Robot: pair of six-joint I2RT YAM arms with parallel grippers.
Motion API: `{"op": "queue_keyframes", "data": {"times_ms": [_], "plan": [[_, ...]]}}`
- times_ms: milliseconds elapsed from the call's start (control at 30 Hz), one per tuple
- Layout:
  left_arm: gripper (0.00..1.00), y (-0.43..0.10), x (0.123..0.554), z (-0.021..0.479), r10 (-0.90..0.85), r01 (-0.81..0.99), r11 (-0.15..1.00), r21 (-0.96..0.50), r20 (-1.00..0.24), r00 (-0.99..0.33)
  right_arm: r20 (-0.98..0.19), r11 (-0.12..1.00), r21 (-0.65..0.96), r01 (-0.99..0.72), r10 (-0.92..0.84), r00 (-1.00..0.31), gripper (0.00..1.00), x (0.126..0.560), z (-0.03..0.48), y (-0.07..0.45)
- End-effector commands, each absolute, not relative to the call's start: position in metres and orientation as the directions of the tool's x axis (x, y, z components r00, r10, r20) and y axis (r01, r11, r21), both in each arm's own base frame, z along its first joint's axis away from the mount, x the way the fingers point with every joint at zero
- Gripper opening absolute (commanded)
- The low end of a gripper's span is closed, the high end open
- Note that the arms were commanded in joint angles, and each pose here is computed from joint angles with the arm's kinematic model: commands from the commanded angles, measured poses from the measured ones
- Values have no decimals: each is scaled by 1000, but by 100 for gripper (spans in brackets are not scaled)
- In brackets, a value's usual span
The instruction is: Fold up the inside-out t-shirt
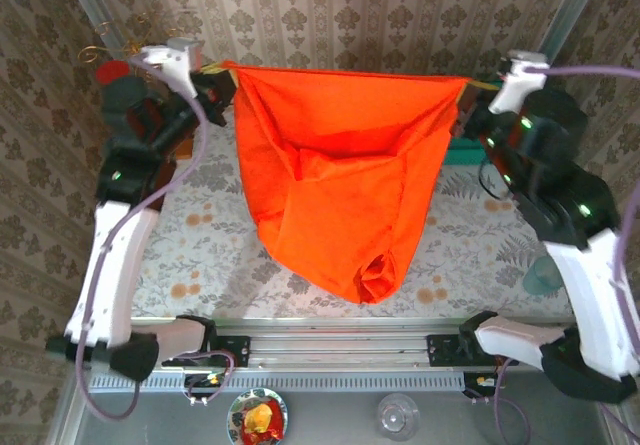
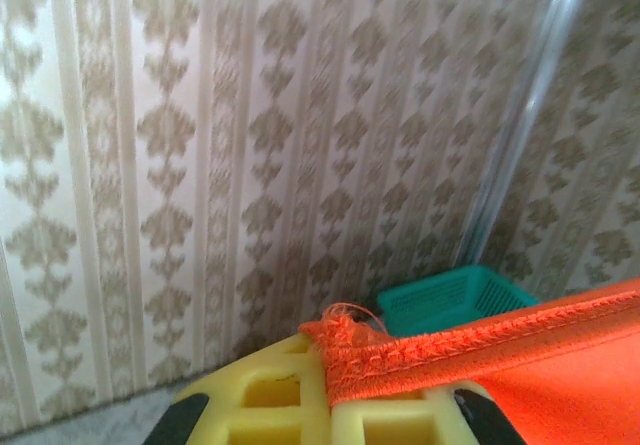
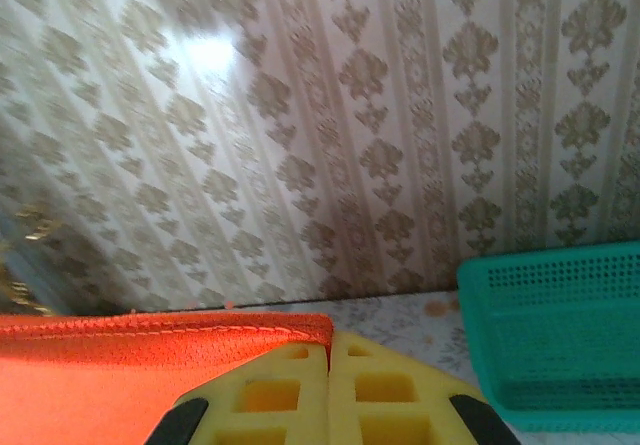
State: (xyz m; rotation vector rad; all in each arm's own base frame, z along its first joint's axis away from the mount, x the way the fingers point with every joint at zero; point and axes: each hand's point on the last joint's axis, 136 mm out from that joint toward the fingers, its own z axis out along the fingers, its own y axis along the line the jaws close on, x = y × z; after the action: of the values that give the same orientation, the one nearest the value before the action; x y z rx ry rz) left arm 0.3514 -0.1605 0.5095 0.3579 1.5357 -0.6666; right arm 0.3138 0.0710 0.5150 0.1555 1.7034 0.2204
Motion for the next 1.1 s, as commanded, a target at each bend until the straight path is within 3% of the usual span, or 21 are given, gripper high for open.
{"op": "queue_keyframes", "data": {"times_ms": [0,233,400,533,633,800,967,1067], "plan": [[0,-158,403,493,-254,597,752,-279,-959,-128,-952,961,268,62,274,-139,0,360,499,60],[0,-161,459,542,-335,683,653,-327,-934,-127,-930,935,351,38,353,-103,0,429,518,58],[0,-158,454,573,-330,696,657,-290,-941,-80,-921,921,389,-14,389,-26,0,427,560,52],[0,-154,442,559,-285,676,685,-272,-954,-96,-920,921,389,-22,386,-71,0,421,550,51],[0,-147,434,512,-250,620,727,-294,-955,-159,-910,919,393,-25,385,-156,0,419,517,56],[0,-138,411,373,-228,509,765,-394,-905,-358,-840,910,415,-3,382,-387,0,413,410,69],[0,-139,368,199,-217,360,784,-506,-767,-604,-671,882,469,50,393,-628,0,399,272,88],[4,-149,338,131,-180,319,783,-534,-685,-706,-533,866,495,75,371,-761,0,389,200,105]]}}
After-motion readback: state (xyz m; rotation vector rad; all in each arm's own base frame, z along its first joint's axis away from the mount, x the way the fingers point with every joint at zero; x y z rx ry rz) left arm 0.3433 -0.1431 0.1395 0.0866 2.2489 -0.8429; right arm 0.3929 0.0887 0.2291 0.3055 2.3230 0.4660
